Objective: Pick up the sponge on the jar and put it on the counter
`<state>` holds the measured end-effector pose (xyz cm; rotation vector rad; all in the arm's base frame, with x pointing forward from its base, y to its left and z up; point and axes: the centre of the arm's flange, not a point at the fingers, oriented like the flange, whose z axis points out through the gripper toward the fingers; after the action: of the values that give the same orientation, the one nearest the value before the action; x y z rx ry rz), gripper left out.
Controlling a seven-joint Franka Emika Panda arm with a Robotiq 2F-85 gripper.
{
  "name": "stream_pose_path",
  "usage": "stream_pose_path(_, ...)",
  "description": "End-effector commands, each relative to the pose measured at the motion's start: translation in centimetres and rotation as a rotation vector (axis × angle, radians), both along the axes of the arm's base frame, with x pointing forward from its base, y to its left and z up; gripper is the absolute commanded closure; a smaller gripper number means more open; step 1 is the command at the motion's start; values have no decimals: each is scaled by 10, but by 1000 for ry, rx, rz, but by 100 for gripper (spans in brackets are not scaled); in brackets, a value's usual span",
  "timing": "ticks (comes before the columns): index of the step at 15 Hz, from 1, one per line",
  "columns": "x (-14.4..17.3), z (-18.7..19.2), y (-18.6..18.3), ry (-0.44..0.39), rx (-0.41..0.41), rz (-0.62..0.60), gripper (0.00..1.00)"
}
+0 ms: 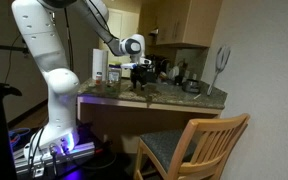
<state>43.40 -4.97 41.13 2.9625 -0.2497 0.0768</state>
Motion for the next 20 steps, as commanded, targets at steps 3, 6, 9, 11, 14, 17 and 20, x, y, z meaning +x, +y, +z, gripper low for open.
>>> stream_pose_path(3,4,4,9,-11,21,20,0)
stream_pose_path(6,-5,37,45,-90,88,172,0)
stream_pose_path(9,-27,87,72,-175,117,312,0)
stream_pose_path(11,-42,110,96,-238,143,410,0)
stream_pose_path(14,-38,121,107,-272,121,430,0)
stream_pose_path(17,-45,131,112,-297,120,437,0)
stream_pose_path(20,-41,124,131,-207,93,566,0)
